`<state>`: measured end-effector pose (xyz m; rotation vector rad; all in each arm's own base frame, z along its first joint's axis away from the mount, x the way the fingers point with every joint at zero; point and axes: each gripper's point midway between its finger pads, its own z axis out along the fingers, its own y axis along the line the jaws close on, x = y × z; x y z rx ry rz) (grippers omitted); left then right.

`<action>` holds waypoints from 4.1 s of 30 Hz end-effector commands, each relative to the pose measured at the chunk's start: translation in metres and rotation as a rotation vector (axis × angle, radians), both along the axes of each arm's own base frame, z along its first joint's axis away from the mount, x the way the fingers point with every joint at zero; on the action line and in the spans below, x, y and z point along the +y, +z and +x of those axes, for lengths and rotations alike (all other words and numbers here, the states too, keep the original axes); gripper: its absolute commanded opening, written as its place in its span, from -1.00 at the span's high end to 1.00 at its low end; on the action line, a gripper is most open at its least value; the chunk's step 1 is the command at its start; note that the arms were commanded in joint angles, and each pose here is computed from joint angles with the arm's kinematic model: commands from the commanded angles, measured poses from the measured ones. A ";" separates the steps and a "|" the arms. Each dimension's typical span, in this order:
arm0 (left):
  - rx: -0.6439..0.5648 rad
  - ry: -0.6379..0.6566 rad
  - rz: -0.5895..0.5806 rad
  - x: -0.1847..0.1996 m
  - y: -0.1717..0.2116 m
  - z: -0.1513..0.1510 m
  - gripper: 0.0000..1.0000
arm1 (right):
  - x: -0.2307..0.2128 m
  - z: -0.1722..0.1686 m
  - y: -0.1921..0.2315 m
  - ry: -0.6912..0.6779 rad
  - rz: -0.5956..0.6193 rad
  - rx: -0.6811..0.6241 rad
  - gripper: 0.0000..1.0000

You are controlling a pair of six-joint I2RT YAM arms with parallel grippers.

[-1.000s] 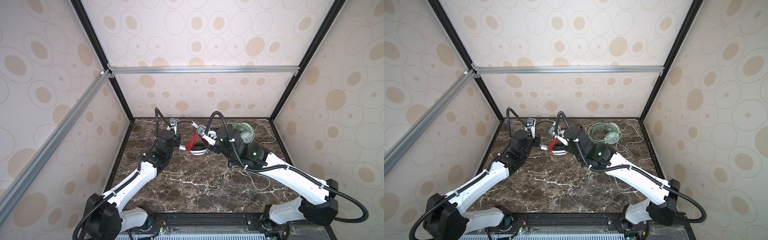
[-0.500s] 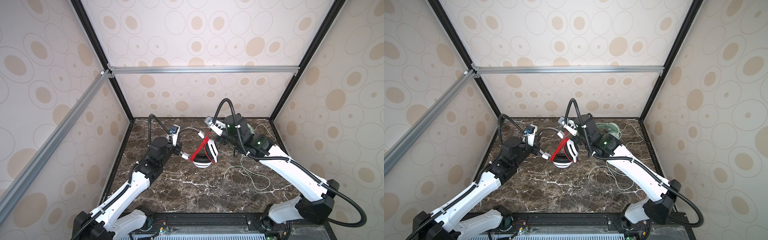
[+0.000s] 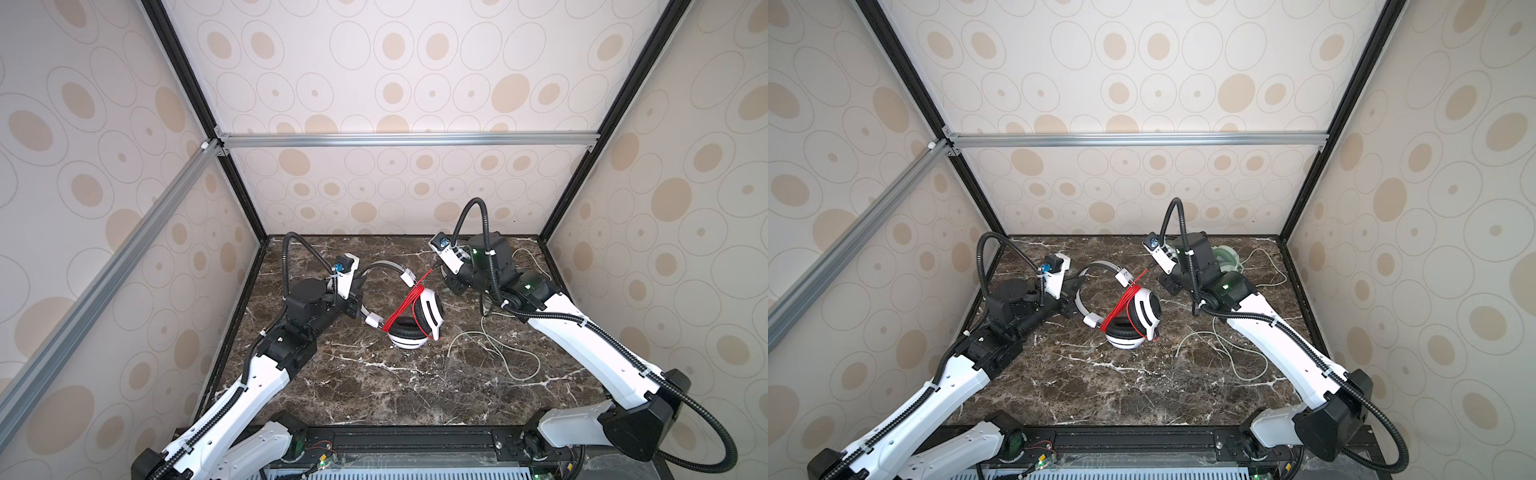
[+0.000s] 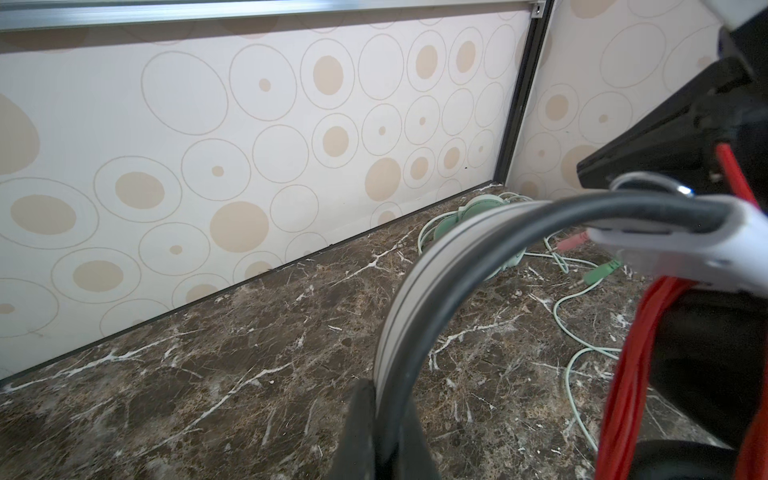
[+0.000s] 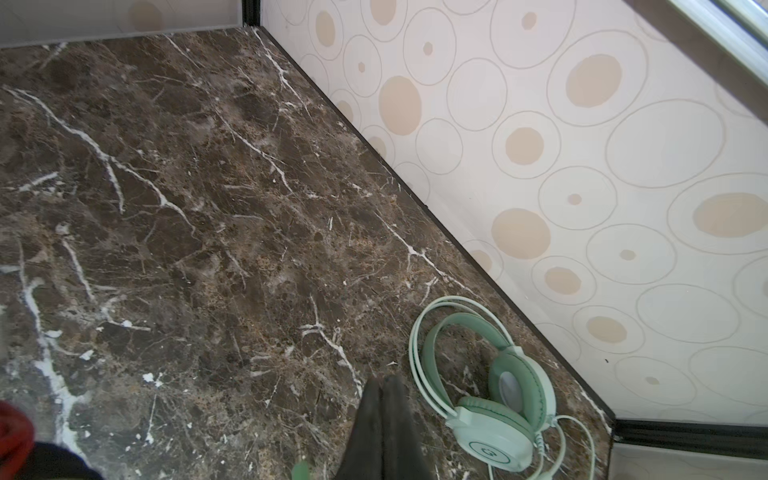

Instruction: Wrap the headphones

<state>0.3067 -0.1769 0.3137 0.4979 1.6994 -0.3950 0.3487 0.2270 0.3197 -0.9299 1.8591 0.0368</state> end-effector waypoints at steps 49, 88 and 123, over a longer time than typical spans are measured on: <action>-0.205 -0.146 -0.368 -0.010 0.165 -0.034 1.00 | 0.026 -0.056 -0.014 0.298 0.712 -0.037 0.33; 0.111 0.284 -0.948 0.037 0.129 0.026 1.00 | 0.033 -0.065 -0.056 0.094 0.735 -0.097 1.00; 0.161 0.419 -0.862 -0.006 0.089 0.089 1.00 | 0.089 -0.085 -0.092 0.057 0.655 -0.064 1.00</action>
